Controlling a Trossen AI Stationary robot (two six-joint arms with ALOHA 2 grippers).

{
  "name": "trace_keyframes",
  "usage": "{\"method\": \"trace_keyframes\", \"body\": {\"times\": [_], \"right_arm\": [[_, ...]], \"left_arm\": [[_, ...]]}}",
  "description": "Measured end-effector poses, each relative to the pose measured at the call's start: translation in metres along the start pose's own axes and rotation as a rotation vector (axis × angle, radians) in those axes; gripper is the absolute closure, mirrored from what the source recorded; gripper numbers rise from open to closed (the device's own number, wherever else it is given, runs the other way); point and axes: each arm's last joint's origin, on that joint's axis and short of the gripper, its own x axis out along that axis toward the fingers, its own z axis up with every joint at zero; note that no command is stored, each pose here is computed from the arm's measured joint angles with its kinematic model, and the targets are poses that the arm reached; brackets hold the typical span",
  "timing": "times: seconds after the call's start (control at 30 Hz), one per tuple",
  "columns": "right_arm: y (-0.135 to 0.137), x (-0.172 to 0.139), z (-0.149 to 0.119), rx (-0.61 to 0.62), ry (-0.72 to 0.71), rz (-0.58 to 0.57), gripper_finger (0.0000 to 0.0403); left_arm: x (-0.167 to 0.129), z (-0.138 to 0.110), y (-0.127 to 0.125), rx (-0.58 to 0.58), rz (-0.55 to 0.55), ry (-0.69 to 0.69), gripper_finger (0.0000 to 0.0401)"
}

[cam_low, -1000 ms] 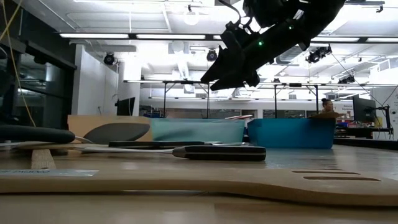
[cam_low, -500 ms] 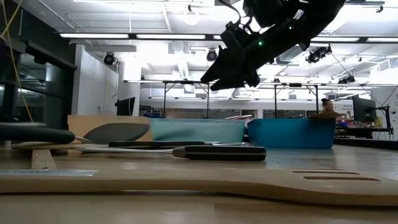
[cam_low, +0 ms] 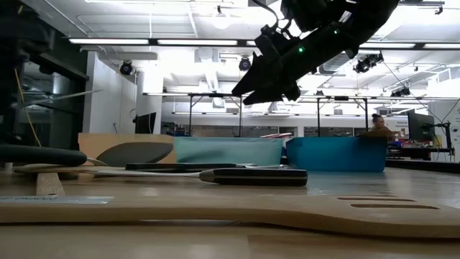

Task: Pick & Place Kitchen Items
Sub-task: Put the black knife into the orange bin

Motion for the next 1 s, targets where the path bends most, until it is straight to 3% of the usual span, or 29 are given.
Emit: {"method": "trace_keyframes", "body": {"times": [0.53, 0.7, 1.0], "right_arm": [[0.0, 0.0, 0.0, 0.008, 0.0, 0.001, 0.0128], [0.0, 0.0, 0.0, 0.008, 0.0, 0.001, 0.0128], [0.0, 0.0, 0.0, 0.008, 0.0, 0.001, 0.0128]], "left_arm": [[0.018, 0.091, -0.008, 0.197, 0.008, -0.14, 0.033], [0.025, 0.127, -0.013, 0.243, -0.053, -0.235, 0.0331], [0.002, 0.18, -0.01, 0.32, -0.059, -0.354, 0.0331]]}}
